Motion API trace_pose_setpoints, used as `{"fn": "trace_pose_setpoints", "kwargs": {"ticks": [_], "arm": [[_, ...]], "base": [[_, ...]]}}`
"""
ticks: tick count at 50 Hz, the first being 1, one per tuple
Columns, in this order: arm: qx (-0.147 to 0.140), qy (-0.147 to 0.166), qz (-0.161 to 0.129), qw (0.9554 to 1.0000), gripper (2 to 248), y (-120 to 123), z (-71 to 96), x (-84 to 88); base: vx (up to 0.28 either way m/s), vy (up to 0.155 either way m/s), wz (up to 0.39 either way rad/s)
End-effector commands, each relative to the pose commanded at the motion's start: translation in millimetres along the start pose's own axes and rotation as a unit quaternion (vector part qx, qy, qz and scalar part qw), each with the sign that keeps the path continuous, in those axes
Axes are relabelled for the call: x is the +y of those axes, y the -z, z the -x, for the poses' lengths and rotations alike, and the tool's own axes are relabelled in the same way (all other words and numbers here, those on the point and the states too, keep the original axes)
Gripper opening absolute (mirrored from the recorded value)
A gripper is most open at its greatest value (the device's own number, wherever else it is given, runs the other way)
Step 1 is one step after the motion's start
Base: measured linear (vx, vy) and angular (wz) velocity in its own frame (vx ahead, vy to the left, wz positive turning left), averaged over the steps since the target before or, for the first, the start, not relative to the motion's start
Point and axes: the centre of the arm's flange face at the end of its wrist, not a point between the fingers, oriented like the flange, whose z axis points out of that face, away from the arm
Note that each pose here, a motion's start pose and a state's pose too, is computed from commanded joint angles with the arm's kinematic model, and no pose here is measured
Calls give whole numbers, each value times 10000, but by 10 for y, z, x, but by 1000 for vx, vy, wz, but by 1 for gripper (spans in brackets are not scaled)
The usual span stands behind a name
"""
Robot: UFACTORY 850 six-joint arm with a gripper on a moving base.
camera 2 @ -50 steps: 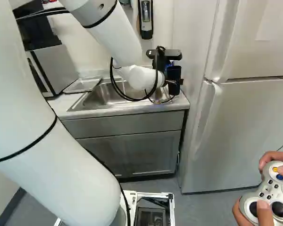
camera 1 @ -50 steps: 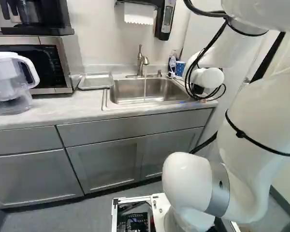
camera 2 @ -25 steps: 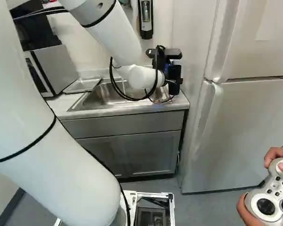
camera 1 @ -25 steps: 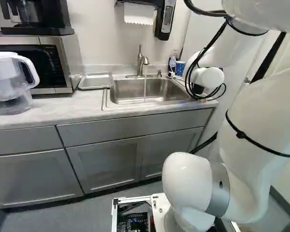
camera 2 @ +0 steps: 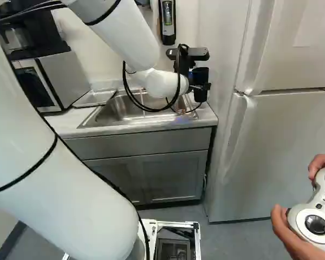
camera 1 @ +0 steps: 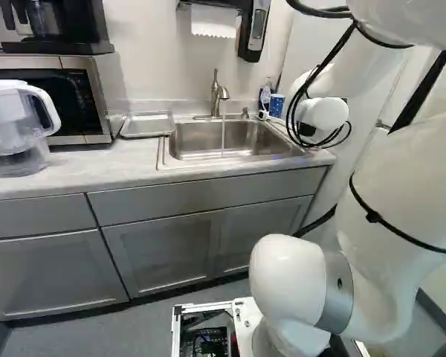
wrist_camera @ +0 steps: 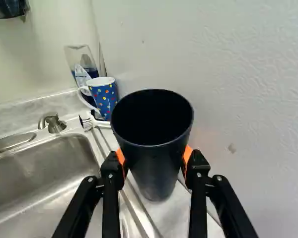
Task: Rinse the cup and place it in the tray
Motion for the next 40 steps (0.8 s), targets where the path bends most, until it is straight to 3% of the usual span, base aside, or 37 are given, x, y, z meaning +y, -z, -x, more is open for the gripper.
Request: {"fn": "trace_pose_setpoints", "kwargs": {"ticks": [31, 40], "arm": [[352, -30, -4, 9994, 123, 119, -308, 7], [352, -26, -18, 9994, 123, 116, -310, -7]], "base": [[0, 0, 0], [0, 0, 0]]}}
